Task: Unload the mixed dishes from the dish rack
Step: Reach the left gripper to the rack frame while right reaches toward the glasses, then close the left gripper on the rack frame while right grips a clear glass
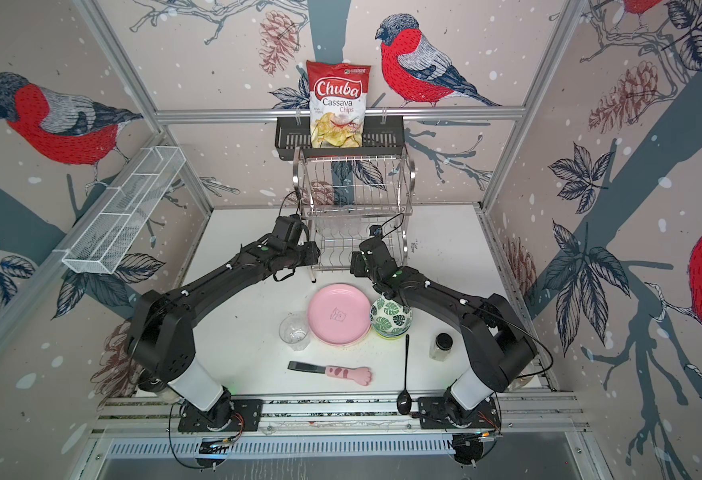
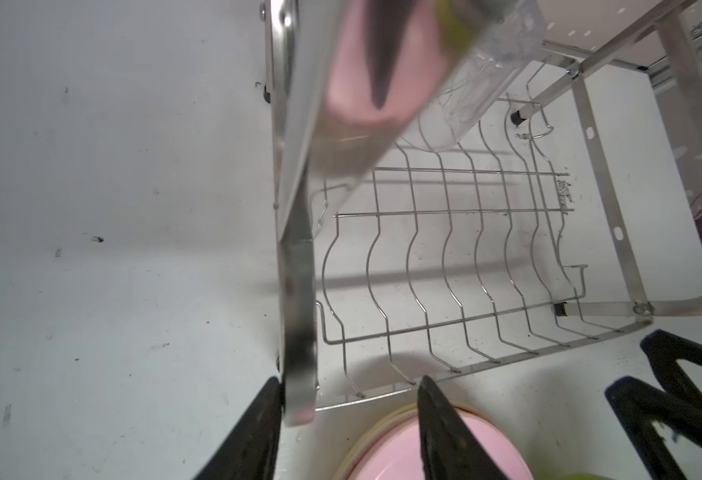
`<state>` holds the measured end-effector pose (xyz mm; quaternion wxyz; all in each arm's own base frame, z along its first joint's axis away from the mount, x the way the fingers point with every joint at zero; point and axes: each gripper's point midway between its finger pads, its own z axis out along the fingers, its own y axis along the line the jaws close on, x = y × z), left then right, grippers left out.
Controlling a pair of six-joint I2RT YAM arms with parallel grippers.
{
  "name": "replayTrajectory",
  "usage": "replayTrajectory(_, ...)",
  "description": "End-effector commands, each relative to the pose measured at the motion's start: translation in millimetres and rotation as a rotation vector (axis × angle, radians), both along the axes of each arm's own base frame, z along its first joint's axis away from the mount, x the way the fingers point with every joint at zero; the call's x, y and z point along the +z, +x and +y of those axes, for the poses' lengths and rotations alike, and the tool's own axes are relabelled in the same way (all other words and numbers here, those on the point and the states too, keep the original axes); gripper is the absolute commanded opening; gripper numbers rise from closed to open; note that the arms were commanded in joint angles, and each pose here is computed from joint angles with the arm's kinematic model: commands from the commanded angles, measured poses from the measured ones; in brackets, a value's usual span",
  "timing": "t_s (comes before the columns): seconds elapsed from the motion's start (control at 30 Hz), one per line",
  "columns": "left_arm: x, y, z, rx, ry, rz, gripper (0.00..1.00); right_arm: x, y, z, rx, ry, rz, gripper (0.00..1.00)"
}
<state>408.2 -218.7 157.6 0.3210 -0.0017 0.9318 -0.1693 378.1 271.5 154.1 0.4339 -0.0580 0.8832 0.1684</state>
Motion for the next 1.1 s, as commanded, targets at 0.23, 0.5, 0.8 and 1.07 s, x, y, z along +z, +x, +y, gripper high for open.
replayTrajectory(0.23,-10.1,7.8,-9.1,-0.038,0.009,0.019,0.16,-0.5,37.9,13.4,0.036,-0.029,-0.081,0.83)
replayTrajectory(0.5,-11.6,-1.5,-8.5,-0.058,0.010,0.049,0.01,-6.2,68.4,17.0,0.011,-0.049,-0.148,0.90)
replayTrajectory(0.8,-9.6,-25.4,0.0,-0.070,-0.005,0.061,0.01,-8.7,105.3,26.6,-0.005,-0.056,-0.174,0.99)
replayTrajectory(1.07,-16.7,-33.4,0.5,-0.090,-0.004,0.082,0.00,-23.5,130.7,38.9,-0.001,-0.103,-0.166,0.99)
